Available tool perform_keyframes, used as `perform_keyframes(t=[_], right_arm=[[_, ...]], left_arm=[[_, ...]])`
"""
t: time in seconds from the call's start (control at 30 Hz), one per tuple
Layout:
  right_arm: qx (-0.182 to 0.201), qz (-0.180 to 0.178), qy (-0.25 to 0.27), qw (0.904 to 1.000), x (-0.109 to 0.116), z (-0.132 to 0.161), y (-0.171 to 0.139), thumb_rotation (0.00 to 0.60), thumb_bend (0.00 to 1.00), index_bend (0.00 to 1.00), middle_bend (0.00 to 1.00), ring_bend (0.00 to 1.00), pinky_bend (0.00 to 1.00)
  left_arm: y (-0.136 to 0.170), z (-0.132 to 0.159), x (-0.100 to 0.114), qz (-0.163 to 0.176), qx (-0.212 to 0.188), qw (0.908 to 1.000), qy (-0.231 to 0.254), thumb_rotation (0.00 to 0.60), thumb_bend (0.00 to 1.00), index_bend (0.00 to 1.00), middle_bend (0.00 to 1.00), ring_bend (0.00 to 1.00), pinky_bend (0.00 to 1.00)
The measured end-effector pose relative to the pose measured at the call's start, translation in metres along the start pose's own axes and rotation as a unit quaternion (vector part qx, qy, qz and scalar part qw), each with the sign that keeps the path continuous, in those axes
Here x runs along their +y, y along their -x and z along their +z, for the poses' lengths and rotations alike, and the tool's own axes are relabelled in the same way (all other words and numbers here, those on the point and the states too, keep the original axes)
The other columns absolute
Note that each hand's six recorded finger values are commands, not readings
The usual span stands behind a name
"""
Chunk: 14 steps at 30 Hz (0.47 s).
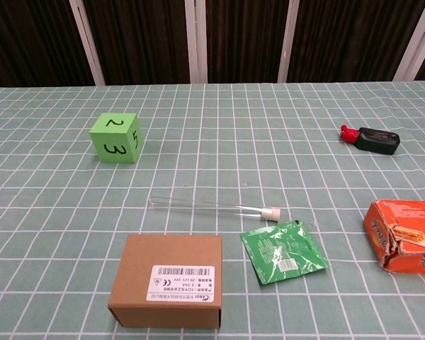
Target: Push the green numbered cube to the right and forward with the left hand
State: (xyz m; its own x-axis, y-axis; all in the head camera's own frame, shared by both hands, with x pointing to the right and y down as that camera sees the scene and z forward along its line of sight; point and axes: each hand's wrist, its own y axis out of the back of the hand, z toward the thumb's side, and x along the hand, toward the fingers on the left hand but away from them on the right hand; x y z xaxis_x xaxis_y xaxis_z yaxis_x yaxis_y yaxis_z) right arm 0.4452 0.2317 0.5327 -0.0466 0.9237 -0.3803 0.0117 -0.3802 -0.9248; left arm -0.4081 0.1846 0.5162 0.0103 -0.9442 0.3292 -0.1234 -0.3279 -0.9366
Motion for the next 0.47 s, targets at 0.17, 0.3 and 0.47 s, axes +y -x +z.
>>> perform_keyframes(t=[0.17, 0.3, 0.47], right_arm=[[0.012, -0.014, 0.005, 0.9998, 0.006, -0.001, -0.001, 0.6, 0.04, 0.07, 0.0, 0.0, 0.0], [0.017, -0.013, 0.004, 0.9998, 0.007, -0.002, -0.002, 0.6, 0.04, 0.06, 0.0, 0.0, 0.0], [0.02, -0.012, 0.003, 0.9997, 0.006, -0.001, -0.001, 0.6, 0.04, 0.06, 0.0, 0.0, 0.0]], left_arm=[[0.033, -0.044, 0.001, 0.028, 0.024, 0.9988, -0.032, 0.6, 0.46, 0.19, 0.18, 0.02, 0.18], [0.044, -0.054, -0.008, 0.033, 0.028, 0.9987, -0.029, 0.6, 0.46, 0.19, 0.18, 0.02, 0.18], [0.043, -0.058, -0.008, 0.042, 0.029, 0.9986, -0.012, 0.6, 0.46, 0.19, 0.18, 0.02, 0.18]])
